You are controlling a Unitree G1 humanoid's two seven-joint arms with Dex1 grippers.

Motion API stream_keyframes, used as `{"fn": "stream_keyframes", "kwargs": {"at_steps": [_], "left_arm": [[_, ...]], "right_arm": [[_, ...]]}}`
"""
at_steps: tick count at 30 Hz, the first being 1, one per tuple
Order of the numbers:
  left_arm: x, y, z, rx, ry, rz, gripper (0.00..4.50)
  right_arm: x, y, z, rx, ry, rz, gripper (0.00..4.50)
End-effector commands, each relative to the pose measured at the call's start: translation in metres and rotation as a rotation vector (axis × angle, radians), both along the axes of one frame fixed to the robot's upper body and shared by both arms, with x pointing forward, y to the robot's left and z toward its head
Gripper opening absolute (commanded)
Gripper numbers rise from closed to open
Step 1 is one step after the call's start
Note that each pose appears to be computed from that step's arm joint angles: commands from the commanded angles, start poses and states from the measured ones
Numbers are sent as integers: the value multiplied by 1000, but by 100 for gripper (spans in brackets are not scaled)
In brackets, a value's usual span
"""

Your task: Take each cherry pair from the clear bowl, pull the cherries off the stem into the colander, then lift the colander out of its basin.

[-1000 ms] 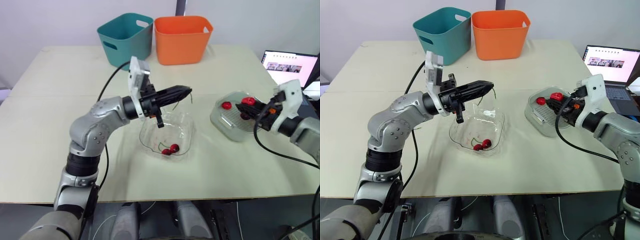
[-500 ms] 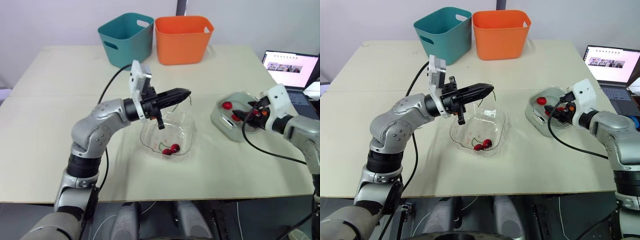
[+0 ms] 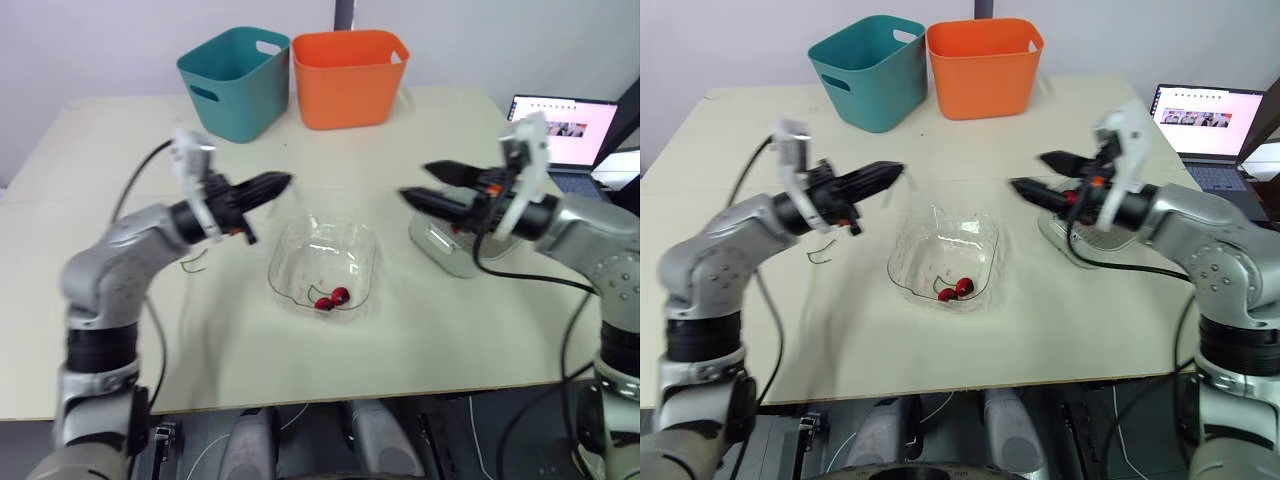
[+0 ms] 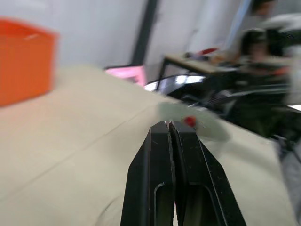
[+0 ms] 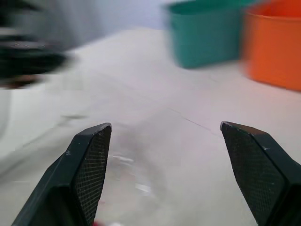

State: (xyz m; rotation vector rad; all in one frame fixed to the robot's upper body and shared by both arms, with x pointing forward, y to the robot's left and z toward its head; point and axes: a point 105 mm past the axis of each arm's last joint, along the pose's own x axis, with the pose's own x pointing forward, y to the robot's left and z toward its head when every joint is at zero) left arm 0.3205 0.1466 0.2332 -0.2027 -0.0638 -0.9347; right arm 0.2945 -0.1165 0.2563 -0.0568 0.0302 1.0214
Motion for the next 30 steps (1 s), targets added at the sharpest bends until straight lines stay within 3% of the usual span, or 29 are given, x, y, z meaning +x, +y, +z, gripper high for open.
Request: {"fn": "stream_keyframes", "kwargs": {"at_steps": [1,4,12,15,24,30], "left_arm": [[-6,33,-15,-36,98,87,0],[-16,60,-50,-17,233,169,0],[-21,94,-88,-68,349,297,0],[-19,98,-97,-74,372,318,69],[-17,106,-88,-20,330,334,387],[-15,118,-62,150,220,343,387]], "right_arm": [[-26,45,-10,-62,24,190,400],[-39,72,-28,-149,27,279,400],[-47,100,-48,-206,14,349,400],[-45,97,-48,-211,14,338,404],[-43,86,-46,-207,26,307,404],[-35,75,-38,-186,36,274,404]]}}
